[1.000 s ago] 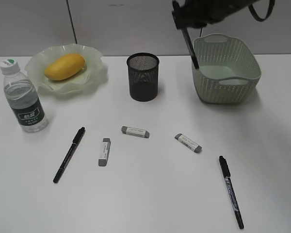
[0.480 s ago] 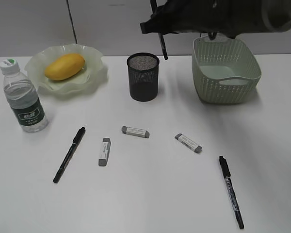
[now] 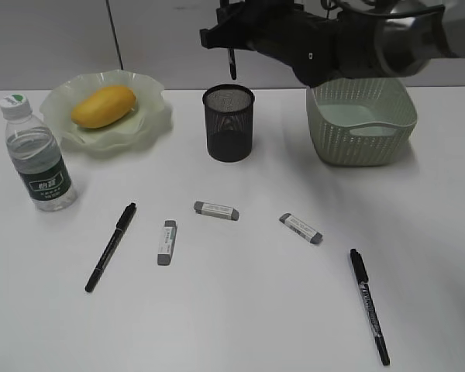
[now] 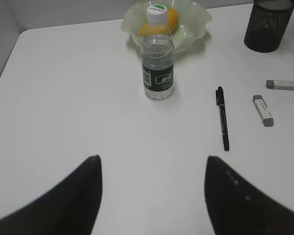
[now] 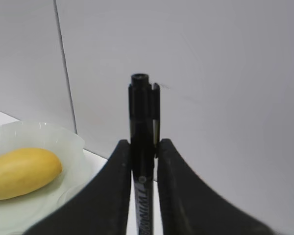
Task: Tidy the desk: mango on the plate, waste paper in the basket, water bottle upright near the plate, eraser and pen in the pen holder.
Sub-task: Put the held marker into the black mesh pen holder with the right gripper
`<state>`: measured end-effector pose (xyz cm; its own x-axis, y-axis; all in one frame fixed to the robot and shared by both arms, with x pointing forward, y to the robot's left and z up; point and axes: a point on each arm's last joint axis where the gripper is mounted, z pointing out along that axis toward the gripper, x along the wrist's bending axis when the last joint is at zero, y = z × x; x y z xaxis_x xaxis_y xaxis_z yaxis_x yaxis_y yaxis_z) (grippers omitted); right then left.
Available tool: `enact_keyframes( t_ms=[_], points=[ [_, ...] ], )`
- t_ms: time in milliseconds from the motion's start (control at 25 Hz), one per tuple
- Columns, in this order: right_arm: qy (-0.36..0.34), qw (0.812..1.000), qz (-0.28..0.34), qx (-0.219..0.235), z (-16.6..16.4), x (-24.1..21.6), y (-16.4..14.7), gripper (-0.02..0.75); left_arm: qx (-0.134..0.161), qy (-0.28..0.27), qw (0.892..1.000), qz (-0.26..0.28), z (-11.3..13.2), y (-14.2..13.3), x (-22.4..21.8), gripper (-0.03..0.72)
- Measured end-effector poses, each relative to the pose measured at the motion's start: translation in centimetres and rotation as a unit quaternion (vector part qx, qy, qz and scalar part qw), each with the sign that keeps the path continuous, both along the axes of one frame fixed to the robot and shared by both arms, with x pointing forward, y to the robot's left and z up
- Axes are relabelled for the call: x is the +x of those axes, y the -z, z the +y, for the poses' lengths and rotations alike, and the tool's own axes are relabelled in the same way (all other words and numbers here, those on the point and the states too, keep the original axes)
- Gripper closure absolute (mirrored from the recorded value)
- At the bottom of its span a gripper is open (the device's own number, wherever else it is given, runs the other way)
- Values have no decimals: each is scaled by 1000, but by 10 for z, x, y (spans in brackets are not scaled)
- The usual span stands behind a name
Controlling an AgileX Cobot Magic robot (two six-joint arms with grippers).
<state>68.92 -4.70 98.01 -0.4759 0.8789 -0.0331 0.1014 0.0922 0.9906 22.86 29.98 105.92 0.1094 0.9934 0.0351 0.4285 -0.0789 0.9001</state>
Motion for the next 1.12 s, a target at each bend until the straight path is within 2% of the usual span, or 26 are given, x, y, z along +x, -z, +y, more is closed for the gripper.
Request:
enact_keyframes(
  t_ms=[200,400,560,640,720,840,1000,1120],
  points=[
    [-11,1000,17,0,5,1,22,601,0,0,1000,0,0,0,0,190],
    [-25,999,16,-13,9,-1,23,601,0,0,1000,0,0,0,0,190],
    [-23,998,54,-26,8,-2,36,598,0,0,1000,0,0,0,0,190],
    [-25,998,59,-25,9,-2,37,535,0,0,1000,0,0,0,0,190],
    [-28,998,54,-24,9,-2,36,405,0,0,1000,0,0,0,0,190],
    [-29,998,54,-20,10,-2,36,258,0,0,1000,0,0,0,0,190],
    [-30,997,68,-32,8,-4,31,207,0,0,1000,0,0,0,0,190],
    [-29,996,77,-45,6,-9,12,204,2,-1,1000,-1,0,0,0,190]
  ],
)
